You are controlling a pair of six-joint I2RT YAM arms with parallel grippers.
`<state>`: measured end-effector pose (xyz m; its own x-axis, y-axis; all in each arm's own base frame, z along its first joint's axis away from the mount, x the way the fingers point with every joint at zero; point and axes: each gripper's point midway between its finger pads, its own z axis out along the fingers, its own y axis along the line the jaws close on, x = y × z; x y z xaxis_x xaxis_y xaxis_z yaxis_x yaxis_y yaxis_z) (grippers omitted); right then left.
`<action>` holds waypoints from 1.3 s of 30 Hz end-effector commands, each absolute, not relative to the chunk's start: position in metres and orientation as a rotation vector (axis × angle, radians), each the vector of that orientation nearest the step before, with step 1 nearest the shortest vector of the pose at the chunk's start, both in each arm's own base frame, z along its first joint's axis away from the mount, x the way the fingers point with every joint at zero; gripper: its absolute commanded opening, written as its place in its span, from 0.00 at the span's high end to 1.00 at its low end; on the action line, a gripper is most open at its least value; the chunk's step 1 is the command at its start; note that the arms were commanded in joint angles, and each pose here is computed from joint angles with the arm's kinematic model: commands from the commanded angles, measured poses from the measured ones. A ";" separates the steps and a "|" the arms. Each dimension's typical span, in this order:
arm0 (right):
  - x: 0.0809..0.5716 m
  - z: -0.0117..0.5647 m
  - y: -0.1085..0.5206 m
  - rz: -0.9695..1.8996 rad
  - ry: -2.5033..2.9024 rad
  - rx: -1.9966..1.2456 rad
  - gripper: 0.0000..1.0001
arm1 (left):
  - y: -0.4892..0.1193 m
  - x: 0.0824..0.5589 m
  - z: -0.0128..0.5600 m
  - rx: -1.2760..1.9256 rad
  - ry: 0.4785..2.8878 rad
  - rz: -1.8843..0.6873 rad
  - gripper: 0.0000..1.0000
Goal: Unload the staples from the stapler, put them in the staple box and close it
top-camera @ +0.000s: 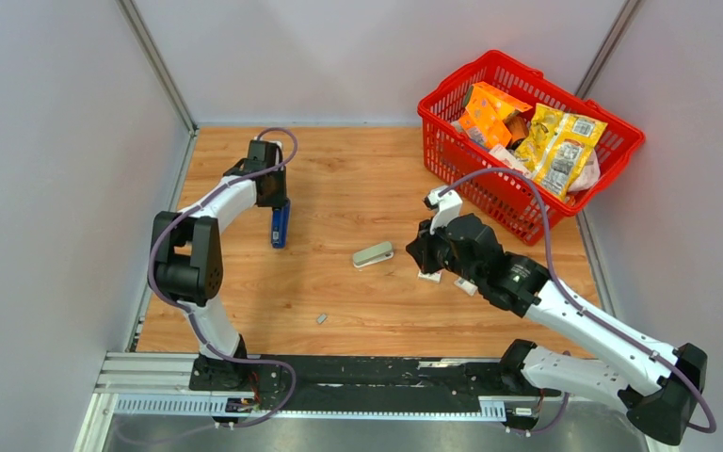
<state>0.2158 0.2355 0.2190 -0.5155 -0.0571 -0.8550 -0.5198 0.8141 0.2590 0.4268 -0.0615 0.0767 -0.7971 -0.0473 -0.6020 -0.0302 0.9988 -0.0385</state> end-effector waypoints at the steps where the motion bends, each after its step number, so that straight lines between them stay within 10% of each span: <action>1: 0.214 0.229 0.240 0.673 2.009 -0.412 0.96 | -0.056 0.458 0.106 -0.100 2.380 -0.025 0.90; 7: 0.213 0.228 0.241 0.679 2.012 -0.415 0.93 | -0.054 0.458 0.100 -0.110 2.399 -0.006 0.50; 16: 0.213 0.229 0.241 0.680 2.013 -0.416 0.89 | -0.050 0.458 0.117 -0.090 2.378 0.017 0.31; 17: 0.213 0.230 0.241 0.679 2.012 -0.415 0.88 | -0.051 0.459 0.122 -0.091 2.368 0.011 0.17; 39: 0.201 0.248 0.217 0.640 2.004 -0.410 0.43 | -0.259 0.354 0.202 0.796 2.061 -0.671 0.13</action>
